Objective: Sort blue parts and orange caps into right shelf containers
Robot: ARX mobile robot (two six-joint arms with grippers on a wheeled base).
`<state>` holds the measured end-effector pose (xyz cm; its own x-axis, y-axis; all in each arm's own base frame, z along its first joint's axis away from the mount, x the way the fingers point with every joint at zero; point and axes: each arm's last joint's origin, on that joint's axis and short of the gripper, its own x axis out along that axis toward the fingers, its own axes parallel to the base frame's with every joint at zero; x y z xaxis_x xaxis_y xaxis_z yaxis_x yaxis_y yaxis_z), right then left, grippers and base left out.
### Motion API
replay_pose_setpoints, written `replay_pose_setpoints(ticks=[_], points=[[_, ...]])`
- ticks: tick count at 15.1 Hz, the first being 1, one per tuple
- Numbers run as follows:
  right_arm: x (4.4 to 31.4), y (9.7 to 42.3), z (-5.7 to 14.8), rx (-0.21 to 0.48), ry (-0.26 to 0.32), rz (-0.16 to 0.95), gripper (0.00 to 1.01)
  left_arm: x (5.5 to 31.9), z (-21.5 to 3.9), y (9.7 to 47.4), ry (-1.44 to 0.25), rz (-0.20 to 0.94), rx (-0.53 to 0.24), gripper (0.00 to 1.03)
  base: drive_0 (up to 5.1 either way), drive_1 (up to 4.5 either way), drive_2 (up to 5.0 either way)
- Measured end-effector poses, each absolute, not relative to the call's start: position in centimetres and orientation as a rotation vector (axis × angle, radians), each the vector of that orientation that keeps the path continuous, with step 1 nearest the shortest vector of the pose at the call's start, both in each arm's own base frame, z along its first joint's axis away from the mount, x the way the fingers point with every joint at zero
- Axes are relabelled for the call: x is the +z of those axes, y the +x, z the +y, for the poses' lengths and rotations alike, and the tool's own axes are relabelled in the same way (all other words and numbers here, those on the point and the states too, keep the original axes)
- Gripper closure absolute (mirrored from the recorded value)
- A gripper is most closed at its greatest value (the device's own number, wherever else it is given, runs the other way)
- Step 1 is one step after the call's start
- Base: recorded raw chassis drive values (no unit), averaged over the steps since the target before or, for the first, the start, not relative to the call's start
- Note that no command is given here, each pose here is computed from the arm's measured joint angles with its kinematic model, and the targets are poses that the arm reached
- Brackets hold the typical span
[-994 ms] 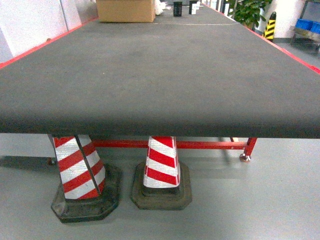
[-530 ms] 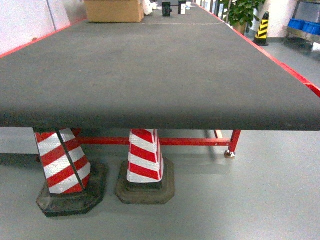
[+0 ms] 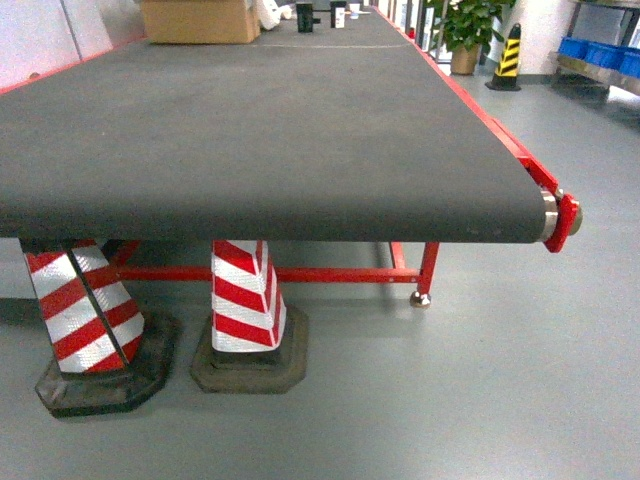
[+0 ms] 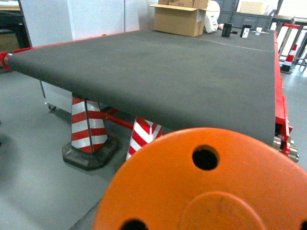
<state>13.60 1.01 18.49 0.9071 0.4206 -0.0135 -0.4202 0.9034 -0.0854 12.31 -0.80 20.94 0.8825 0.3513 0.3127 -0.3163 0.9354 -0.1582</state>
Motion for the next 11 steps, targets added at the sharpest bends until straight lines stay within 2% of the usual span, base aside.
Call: replay_pose_setpoints(ticks=[11], points=[[18.45,13.6,1.0,0.432,-0.086,-0.002,0.59,20.94,-0.81,12.3,-0.104,-0.344,0.347,0.57,4.9,-3.45,-1.1]])
